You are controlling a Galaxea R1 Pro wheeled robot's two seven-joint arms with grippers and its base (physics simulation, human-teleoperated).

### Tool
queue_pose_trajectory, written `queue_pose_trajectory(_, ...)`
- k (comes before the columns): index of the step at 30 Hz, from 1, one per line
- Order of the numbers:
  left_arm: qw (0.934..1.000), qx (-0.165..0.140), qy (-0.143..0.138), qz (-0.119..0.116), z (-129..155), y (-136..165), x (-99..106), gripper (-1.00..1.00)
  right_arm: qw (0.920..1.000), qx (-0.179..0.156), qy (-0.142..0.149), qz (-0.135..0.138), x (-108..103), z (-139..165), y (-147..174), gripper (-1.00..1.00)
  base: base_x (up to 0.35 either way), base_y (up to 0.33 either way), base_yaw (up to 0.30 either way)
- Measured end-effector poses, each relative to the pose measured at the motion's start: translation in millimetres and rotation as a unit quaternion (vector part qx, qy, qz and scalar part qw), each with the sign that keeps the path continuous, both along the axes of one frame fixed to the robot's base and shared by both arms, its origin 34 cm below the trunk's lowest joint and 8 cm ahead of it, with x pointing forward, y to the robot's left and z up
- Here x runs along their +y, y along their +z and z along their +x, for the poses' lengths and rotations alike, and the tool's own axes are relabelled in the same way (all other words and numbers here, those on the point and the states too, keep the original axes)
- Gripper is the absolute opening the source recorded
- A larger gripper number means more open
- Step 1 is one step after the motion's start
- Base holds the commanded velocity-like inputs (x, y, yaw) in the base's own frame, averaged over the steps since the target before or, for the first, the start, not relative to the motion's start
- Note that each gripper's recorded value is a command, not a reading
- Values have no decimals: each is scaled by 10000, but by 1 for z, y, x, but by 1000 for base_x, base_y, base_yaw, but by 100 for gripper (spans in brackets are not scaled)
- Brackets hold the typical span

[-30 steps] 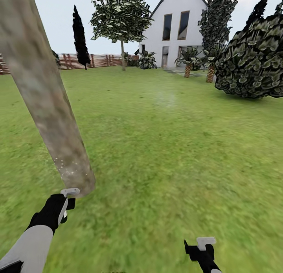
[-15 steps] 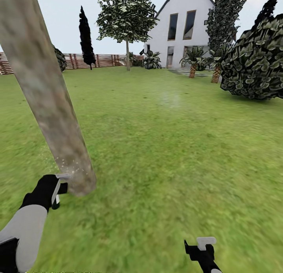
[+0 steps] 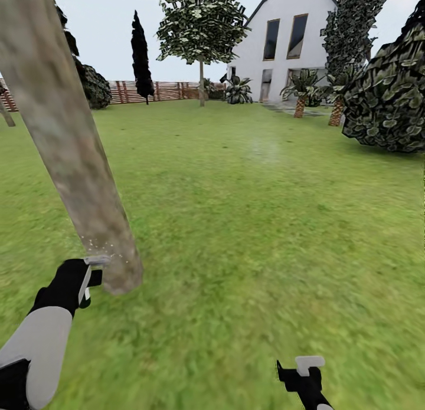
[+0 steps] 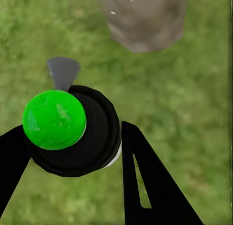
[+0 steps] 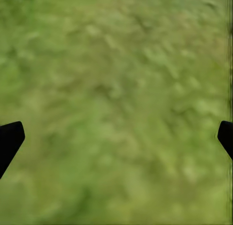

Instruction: In the garden, pick up the pesticide atomizer on the floor and spray pesticide onto both trees until each tree trunk is fully covered.

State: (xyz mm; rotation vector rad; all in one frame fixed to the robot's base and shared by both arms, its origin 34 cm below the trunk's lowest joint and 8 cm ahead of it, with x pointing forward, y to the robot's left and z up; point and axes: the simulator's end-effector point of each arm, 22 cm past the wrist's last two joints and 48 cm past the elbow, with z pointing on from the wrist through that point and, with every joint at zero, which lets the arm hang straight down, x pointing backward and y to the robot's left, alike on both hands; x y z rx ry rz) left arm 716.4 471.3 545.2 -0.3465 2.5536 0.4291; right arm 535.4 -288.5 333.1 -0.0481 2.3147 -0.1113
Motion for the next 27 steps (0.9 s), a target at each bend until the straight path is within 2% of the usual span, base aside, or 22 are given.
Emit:
queue_pose_trajectory(15,10000,-1,2,1,0,0,0,-100,10000,-3,0,0,0,0,0,100,74,-277,2)
queue_pose_trajectory(27,10000,48,9,46,-5,-3,3,-100,10000,-1,8,1,0,0,0,100,171,-239,259)
